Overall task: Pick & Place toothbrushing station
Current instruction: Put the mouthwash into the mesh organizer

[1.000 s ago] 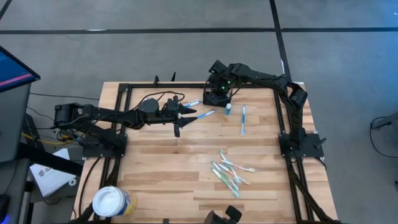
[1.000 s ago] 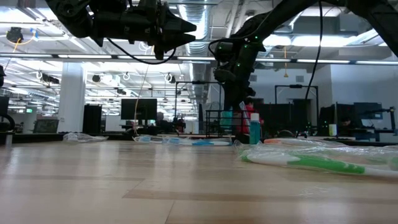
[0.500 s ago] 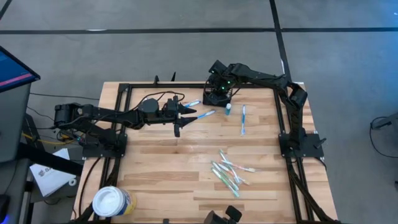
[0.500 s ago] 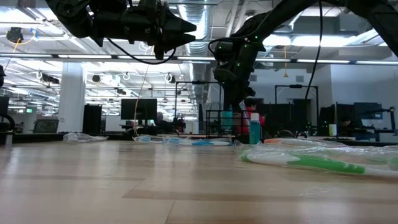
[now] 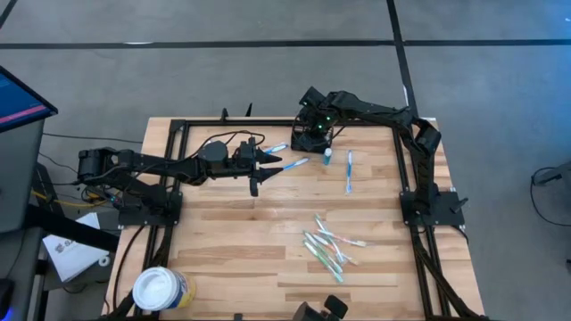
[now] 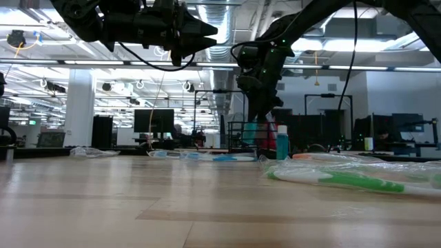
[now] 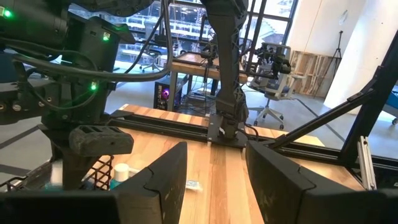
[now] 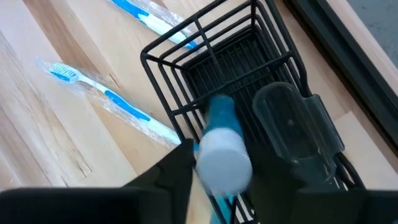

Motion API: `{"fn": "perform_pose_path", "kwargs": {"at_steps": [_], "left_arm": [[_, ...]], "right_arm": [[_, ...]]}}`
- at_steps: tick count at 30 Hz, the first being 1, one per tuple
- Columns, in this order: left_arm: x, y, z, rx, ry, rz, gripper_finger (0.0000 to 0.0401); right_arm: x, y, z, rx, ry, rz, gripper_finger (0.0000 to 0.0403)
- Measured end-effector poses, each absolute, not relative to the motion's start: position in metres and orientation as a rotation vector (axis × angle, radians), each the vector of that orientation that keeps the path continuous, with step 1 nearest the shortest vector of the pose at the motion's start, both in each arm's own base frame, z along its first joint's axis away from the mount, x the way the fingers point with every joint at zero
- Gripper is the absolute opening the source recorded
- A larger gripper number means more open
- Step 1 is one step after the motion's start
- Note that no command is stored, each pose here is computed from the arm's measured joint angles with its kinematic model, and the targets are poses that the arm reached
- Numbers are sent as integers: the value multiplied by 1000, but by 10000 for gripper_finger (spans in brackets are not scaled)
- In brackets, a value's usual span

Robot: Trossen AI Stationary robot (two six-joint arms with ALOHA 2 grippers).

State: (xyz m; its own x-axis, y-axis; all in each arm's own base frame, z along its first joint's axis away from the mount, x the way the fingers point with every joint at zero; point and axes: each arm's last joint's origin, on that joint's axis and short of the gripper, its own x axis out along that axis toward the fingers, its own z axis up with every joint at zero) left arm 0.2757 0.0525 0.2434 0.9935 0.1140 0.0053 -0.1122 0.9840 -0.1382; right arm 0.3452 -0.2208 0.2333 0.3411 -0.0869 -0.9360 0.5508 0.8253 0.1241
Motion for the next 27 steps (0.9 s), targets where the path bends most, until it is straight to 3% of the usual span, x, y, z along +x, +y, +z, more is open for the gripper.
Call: {"fn": "perform_pose_path", "kwargs": {"at_steps": [3,6,13,17,27], "left_arm": [[276,53,243,-138,-13,114,156],[276,53,243,-138,-13,114,156],[276,53,243,-138,-13,114,156],[276,53,243,-138,-13,114,156],[276,53,243,-138,-13,114,156]], "right_arm": [[345,-221,233,465,1159,-435,160],[344,-220,232,459,1175,-429,152],[344,-220,232,443,1174,-422,45],[345,-220,233,437,1167,-420,7],[345,-220,234,440,1166,-423,40]]}}
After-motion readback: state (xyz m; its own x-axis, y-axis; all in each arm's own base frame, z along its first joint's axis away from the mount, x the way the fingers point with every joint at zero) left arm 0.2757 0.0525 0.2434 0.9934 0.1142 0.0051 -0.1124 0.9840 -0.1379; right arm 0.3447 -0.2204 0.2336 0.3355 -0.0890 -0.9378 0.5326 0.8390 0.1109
